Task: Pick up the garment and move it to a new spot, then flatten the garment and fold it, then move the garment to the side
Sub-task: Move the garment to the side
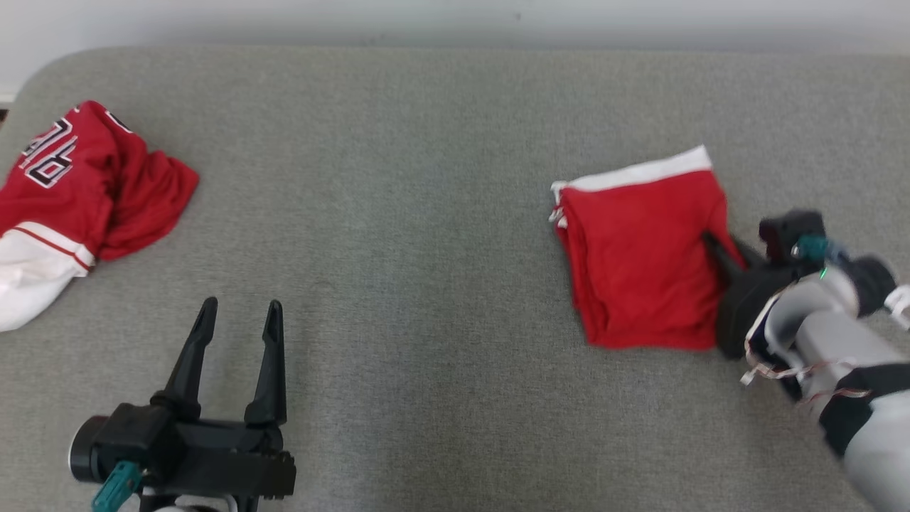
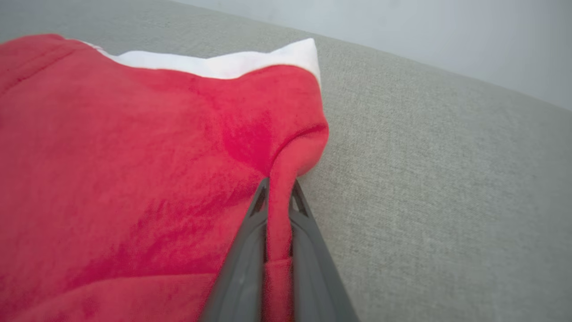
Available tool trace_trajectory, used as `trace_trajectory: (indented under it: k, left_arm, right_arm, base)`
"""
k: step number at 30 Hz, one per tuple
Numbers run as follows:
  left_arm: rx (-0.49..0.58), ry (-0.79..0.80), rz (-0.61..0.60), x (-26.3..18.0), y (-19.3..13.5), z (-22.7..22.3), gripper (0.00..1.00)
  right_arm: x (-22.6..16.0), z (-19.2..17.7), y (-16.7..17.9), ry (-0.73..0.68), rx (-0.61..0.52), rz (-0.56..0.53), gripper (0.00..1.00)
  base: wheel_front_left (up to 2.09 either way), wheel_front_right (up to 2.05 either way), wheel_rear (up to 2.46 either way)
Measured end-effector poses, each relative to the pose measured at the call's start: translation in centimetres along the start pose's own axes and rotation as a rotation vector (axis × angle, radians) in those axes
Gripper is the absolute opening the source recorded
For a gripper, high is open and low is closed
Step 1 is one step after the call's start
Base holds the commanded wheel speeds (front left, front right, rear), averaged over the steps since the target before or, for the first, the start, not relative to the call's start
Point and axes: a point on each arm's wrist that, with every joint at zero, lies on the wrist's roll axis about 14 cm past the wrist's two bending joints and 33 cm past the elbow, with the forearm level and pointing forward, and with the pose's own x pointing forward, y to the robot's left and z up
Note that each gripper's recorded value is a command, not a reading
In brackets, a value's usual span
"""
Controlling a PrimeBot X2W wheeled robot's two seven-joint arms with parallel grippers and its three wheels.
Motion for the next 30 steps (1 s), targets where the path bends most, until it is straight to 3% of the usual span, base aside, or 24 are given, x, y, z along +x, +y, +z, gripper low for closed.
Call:
trace_trajectory:
  k: [12,19,30]
  left_arm:
    - [0.038,0.022,-0.101,5.2,-2.3,-3.2,1.0]
    - [0.042,0.016,-0.197,8.0,-5.0,-5.5,1.0]
    - [0.015,0.041,-0.298,9.5,-8.3,-9.2,1.0]
  right_arm:
    - [0.8,3.2,-12.1,0.023,-0.246,-0.131,0.0]
    - [-3.7,1.5,-20.3,0.116,-0.296,-0.288,0.0]
    - [-7.6,0.9,-26.9,0.201,-0.36,-0.429,0.0]
  base:
    - [0.0,0.0,0.0]
    - [0.0,0.0,0.0]
    - [0.0,0.0,0.0]
